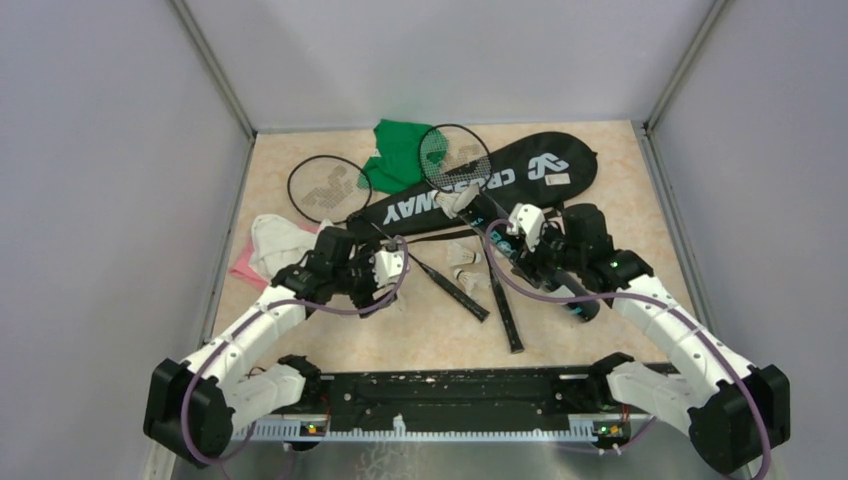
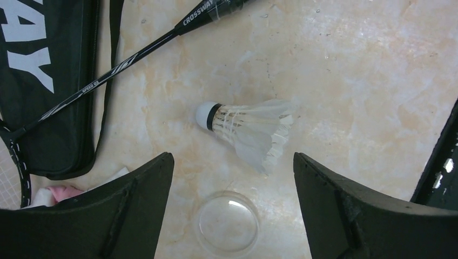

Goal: Pack up the badminton gear
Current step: Place the lid at the center of the board, then pick up the shuttlecock at the center of the board, then place the shuttlecock at the shuttle tube, then pick up the shuttlecock at the center of the board.

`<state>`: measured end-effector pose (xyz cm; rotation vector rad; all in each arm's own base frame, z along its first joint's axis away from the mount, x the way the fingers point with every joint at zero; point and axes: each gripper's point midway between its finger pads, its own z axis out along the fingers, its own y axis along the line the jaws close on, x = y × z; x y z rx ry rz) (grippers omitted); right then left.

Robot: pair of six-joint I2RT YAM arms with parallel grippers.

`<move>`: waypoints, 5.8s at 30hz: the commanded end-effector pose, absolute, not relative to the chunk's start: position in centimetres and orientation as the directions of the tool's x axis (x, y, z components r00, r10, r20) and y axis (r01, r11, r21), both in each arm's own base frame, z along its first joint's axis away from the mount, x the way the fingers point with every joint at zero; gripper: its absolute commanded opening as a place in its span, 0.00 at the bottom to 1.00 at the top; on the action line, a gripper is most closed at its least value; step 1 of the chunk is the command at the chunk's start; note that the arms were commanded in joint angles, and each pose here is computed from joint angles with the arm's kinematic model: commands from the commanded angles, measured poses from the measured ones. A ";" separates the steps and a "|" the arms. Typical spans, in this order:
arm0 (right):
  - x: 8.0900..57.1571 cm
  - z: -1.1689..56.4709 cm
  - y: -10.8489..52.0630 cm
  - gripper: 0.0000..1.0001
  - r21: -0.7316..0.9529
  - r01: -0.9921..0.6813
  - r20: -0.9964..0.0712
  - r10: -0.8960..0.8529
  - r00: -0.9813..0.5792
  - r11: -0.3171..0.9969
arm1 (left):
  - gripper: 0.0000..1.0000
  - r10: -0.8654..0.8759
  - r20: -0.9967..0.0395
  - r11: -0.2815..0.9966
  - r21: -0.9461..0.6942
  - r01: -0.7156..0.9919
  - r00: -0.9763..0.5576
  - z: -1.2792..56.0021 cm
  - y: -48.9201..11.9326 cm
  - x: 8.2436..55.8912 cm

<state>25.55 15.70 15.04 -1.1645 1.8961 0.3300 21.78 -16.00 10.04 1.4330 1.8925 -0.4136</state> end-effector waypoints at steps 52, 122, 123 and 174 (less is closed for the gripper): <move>22.1 14.0 18.2 0.33 -0.361 -0.927 -0.711 -0.674 0.202 0.102 | 0.00 0.370 -0.929 0.139 0.082 0.987 0.025 29.1 -21.0 19.5; 19.8 17.1 22.2 0.34 -0.269 -0.961 -0.823 -0.532 0.198 0.058 | 0.97 0.316 -0.949 0.057 0.016 0.998 -0.003 27.5 -28.8 23.2; 19.9 17.1 22.2 0.34 -0.269 -0.961 -0.823 -0.532 0.197 0.061 | 0.97 0.314 -0.949 0.047 0.007 0.999 -0.008 27.4 -29.0 23.1; 32.0 19.3 7.6 0.37 -0.216 -0.497 -0.874 -0.393 -0.285 0.841 | 0.83 0.493 -0.859 0.700 0.296 0.650 -0.140 16.6 -28.3 44.6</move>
